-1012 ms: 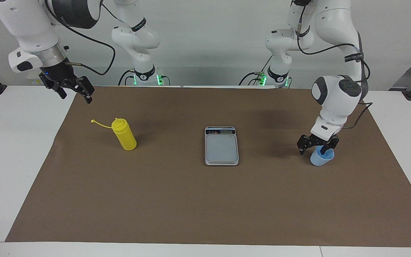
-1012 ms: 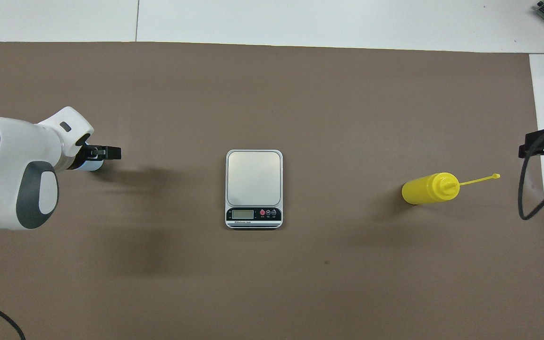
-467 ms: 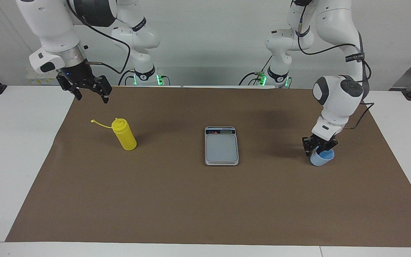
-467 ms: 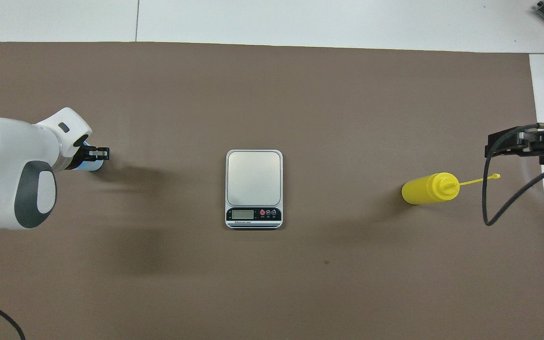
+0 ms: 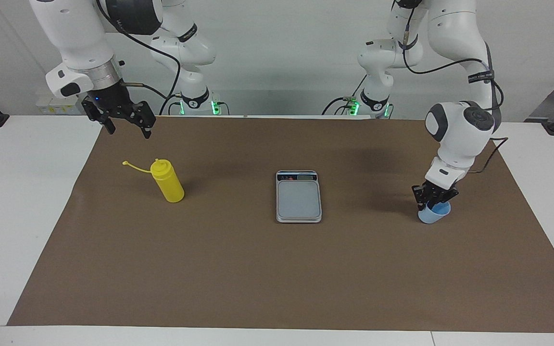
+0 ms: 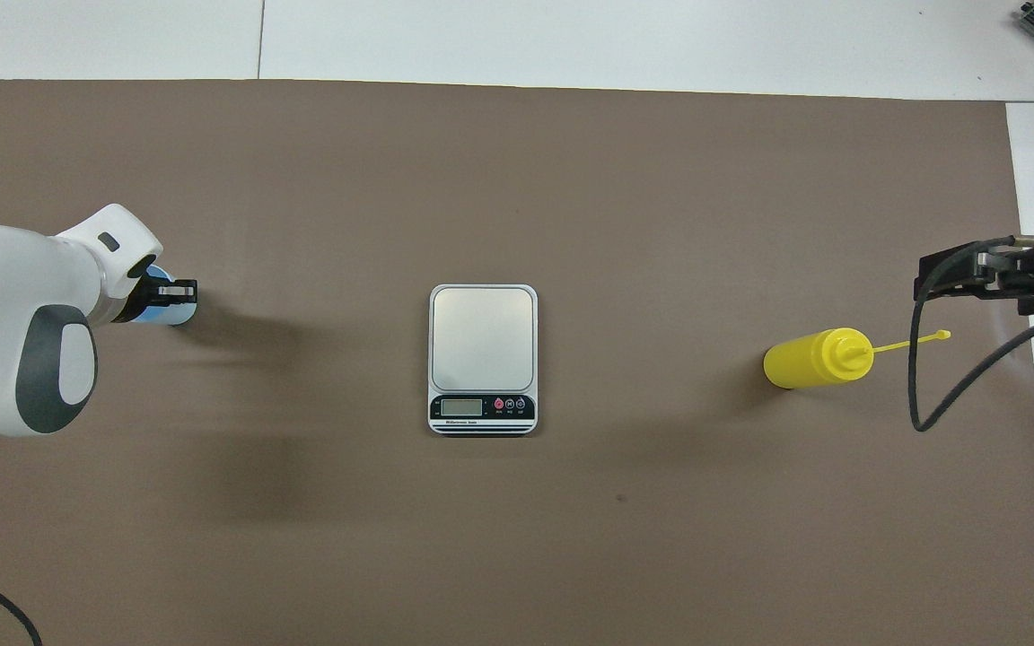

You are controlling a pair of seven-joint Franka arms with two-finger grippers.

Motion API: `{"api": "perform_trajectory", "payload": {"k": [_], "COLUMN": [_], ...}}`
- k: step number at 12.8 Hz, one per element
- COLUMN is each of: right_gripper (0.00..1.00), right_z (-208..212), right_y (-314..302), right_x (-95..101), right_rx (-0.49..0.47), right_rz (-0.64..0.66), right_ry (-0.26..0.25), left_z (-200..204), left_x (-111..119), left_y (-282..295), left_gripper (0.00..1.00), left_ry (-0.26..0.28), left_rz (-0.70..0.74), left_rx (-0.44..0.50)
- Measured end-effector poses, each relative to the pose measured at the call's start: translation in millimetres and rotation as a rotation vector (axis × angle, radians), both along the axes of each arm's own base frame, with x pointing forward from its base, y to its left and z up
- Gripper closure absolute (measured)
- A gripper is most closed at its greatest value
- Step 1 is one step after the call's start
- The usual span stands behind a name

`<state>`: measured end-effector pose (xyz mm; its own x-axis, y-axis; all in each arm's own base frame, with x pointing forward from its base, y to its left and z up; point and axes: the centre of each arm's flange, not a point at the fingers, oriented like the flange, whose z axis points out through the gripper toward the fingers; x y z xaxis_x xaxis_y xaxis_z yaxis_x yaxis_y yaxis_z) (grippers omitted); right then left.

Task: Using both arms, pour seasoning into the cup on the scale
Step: 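Reach the left gripper to the blue cup and grasp it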

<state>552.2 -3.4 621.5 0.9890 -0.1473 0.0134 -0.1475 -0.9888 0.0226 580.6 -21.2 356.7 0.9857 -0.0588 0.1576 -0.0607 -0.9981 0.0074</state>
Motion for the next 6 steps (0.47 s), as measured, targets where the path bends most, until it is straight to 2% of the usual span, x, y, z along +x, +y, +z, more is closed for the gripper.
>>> {"api": "perform_trajectory", "payload": {"k": [1, 2, 4, 6], "right_gripper": [0.00, 0.00, 0.00, 0.00], "right_z": [1.0, 1.6, 1.8, 1.7], "right_y": [-0.1, -0.9, -3.6, -4.9], "right_x": [-0.6, -1.0, -1.2, -1.2], "right_rx": [0.000, 0.000, 0.000, 0.000], "right_rz": [0.000, -0.002, -0.007, -0.009], "right_ry": [-0.002, -0.003, -0.003, -0.003], "left_z": [0.0, 0.0, 1.9, 2.0], "left_x": [0.0, 0.0, 0.6, 0.5], "left_y": [-0.1, -0.2, 0.5, -1.8], "left_gripper": [0.84, 0.84, 0.96, 0.96], "left_ry": [0.000, 0.000, -0.004, -0.004], "left_rz": [0.000, -0.001, -0.002, -0.006], "left_rx": [0.000, 0.000, 0.002, 0.002]}}
